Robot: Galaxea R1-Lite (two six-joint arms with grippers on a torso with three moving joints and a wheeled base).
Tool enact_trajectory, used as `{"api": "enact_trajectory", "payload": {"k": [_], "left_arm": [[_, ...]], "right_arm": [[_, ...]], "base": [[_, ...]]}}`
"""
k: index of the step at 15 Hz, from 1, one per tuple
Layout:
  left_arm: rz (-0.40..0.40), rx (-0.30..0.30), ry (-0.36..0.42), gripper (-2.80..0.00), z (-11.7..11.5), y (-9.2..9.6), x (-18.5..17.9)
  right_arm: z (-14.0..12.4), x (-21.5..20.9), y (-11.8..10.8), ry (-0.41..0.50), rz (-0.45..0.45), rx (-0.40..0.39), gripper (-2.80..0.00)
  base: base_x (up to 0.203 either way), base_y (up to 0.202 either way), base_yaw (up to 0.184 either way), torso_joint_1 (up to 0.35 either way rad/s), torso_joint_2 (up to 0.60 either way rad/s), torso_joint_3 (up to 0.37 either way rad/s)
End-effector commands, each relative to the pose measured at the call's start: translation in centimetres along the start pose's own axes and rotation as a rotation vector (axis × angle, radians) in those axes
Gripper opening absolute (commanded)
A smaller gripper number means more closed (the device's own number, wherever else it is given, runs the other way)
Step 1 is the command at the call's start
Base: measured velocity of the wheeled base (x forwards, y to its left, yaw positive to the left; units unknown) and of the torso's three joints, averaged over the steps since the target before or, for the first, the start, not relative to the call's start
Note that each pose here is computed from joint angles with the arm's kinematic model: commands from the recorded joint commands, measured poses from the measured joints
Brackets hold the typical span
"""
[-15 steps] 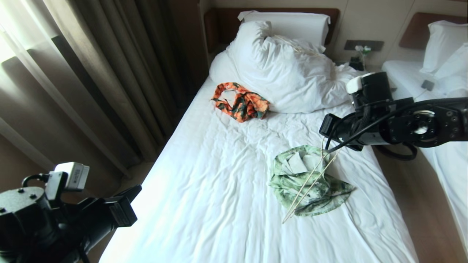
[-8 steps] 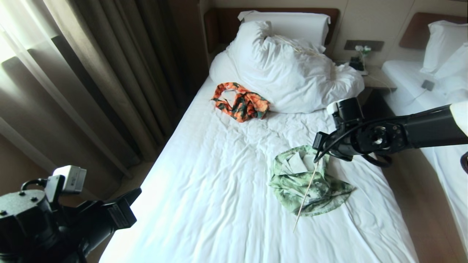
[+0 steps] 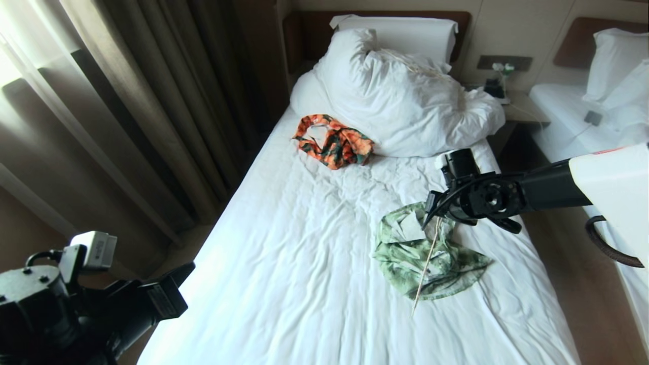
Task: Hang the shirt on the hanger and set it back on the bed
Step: Place the hanger on the bed
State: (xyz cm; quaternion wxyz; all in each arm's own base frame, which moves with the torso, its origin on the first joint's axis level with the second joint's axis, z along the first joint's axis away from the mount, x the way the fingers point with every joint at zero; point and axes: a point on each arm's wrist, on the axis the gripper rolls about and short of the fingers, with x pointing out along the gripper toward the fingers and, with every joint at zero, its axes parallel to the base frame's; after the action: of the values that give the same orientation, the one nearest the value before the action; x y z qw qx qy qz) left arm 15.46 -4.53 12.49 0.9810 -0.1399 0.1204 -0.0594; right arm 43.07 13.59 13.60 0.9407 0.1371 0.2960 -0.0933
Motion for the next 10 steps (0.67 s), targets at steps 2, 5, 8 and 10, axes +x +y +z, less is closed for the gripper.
{"api": "enact_trajectory", "payload": {"k": [2,5,8,10], "left_arm": [[-0.011,-0.003,-0.045,-2.80,0.5,-0.1,-0.8],[-0.013,-0.006,-0.062,-2.80,0.6,0.0,-1.4],[-0.034,-0.014,-0.119,-2.80,1.1,0.1,-2.8],[-0.048,-0.021,-0.171,-2.80,1.5,0.1,-3.9]], "right_arm": [[-0.3,0.6,-0.1,-0.016,-0.057,-0.033,0.00],[0.8,-1.2,-0.1,-0.026,-0.049,-0.027,0.00],[1.4,-3.2,1.2,-0.054,-0.001,-0.030,0.00],[1.7,-4.5,1.3,-0.066,0.012,-0.027,0.00]], "base": [[0.000,0.000,0.000,0.000,0.00,0.000],[0.000,0.000,0.000,0.000,0.00,0.000],[0.000,0.000,0.000,0.000,0.00,0.000],[0.000,0.000,0.000,0.000,0.00,0.000]]}}
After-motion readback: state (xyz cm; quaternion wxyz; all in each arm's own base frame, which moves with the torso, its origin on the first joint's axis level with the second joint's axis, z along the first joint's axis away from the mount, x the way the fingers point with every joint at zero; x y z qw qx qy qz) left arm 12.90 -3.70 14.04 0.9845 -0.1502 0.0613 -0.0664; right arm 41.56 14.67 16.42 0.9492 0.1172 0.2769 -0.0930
